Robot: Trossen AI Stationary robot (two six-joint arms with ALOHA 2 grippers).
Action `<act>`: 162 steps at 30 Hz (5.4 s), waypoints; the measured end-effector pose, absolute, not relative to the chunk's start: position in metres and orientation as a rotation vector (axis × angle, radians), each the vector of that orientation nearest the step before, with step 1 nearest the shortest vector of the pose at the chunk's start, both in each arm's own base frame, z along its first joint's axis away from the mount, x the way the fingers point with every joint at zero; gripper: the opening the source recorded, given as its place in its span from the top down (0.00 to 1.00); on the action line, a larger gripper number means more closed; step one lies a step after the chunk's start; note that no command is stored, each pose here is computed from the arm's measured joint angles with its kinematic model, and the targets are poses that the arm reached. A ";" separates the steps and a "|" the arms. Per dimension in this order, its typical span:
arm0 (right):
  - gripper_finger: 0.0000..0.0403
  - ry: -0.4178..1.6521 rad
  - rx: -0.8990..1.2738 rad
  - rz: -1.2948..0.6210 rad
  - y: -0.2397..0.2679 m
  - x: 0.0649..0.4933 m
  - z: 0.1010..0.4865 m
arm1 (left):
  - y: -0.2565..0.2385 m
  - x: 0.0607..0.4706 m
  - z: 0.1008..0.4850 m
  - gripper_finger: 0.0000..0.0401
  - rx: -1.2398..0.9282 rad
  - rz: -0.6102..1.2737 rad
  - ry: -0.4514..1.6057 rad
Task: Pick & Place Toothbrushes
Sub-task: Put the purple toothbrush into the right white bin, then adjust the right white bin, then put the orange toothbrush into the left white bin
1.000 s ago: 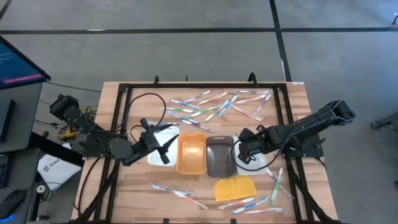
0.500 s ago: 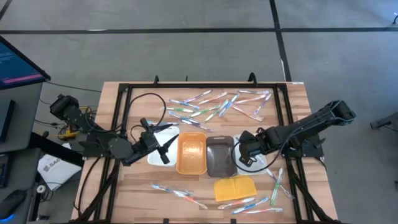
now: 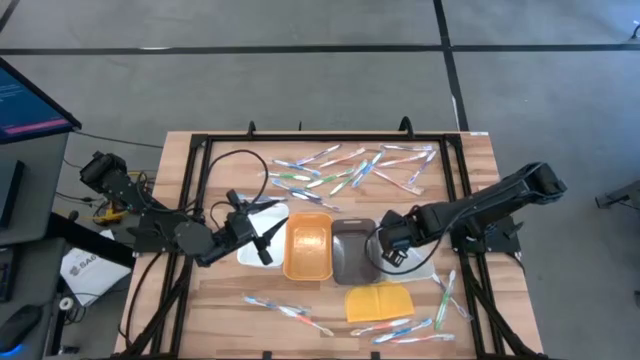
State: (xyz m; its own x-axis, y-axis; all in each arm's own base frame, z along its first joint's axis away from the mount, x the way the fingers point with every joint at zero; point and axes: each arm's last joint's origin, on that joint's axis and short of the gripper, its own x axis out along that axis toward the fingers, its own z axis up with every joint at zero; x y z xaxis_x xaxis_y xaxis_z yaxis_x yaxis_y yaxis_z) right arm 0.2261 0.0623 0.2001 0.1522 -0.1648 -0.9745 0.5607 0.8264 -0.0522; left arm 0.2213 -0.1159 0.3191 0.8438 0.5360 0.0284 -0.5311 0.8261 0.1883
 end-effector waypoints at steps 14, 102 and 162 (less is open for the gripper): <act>0.90 1.364 0.353 -0.527 0.056 0.232 0.192 | -0.116 0.221 0.319 0.49 0.190 0.560 0.023; 1.00 1.665 0.563 -0.776 0.090 0.185 0.203 | -0.118 0.222 0.320 0.49 0.188 0.518 0.013; 1.00 0.712 0.243 0.209 0.169 0.270 0.310 | -0.135 0.216 0.323 0.49 0.194 0.193 -0.044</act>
